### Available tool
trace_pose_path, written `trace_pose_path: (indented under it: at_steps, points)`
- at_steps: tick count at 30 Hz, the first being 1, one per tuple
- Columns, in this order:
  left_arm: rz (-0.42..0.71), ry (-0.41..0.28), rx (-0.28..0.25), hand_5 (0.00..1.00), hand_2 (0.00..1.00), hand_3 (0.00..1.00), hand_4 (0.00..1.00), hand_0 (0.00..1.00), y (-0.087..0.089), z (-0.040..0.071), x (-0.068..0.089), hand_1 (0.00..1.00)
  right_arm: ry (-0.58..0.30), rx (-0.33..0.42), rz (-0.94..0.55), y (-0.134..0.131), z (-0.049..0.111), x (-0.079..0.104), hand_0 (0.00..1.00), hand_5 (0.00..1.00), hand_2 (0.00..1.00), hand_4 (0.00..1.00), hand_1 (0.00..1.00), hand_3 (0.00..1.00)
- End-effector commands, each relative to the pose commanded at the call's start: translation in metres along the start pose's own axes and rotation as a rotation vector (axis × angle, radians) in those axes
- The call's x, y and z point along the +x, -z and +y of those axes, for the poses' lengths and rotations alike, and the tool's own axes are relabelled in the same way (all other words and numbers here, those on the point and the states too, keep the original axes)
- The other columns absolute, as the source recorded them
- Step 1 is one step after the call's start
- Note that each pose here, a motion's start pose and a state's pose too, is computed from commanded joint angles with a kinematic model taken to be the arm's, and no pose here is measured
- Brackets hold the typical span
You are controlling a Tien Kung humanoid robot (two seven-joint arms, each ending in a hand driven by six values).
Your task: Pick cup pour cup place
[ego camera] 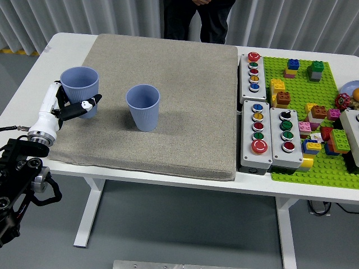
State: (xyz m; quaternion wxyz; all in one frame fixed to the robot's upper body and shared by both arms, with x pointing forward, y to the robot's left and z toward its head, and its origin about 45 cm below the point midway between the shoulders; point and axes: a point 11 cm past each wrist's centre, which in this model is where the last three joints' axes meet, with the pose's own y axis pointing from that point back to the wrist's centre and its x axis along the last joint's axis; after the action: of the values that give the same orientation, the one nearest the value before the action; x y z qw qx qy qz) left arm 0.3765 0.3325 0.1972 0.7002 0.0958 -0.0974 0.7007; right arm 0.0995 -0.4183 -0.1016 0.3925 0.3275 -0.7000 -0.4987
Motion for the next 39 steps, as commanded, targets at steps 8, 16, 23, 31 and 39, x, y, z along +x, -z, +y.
trace_pose_path:
  at_steps: [8, 16, 23, 31, 39]
  points:
    - [-0.278, 0.042, -0.091, 0.11, 0.53, 0.541, 0.747, 0.498, -0.036, -0.005, 0.001, 0.517, -0.005, -0.004, 0.002, -0.002, 0.0, 0.003, 0.722, 0.302, 0.741, 0.318, 0.69, 0.702]
    - [-0.464, 0.082, -0.182, 0.104, 0.532, 0.542, 0.737, 0.5, -0.07, -0.017, -0.004, 0.52, -0.004, 0.006, -0.005, 0.003, 0.0, 0.002, 0.723, 0.303, 0.741, 0.317, 0.69, 0.701]
    - [-0.607, 0.102, -0.234, 0.099, 0.533, 0.543, 0.728, 0.503, -0.089, -0.024, -0.01, 0.521, -0.001, 0.014, -0.012, 0.007, 0.001, 0.0, 0.723, 0.303, 0.741, 0.317, 0.69, 0.701]
    - [-0.73, 0.113, -0.252, 0.087, 0.537, 0.544, 0.71, 0.506, -0.093, -0.028, -0.011, 0.523, -0.001, 0.018, -0.014, 0.009, 0.001, -0.001, 0.723, 0.301, 0.74, 0.318, 0.69, 0.701]
    - [-0.925, 0.114, -0.284, 0.077, 0.541, 0.544, 0.699, 0.515, -0.098, -0.031, -0.015, 0.525, 0.0, 0.021, -0.016, 0.011, 0.002, -0.001, 0.723, 0.3, 0.739, 0.319, 0.69, 0.7]
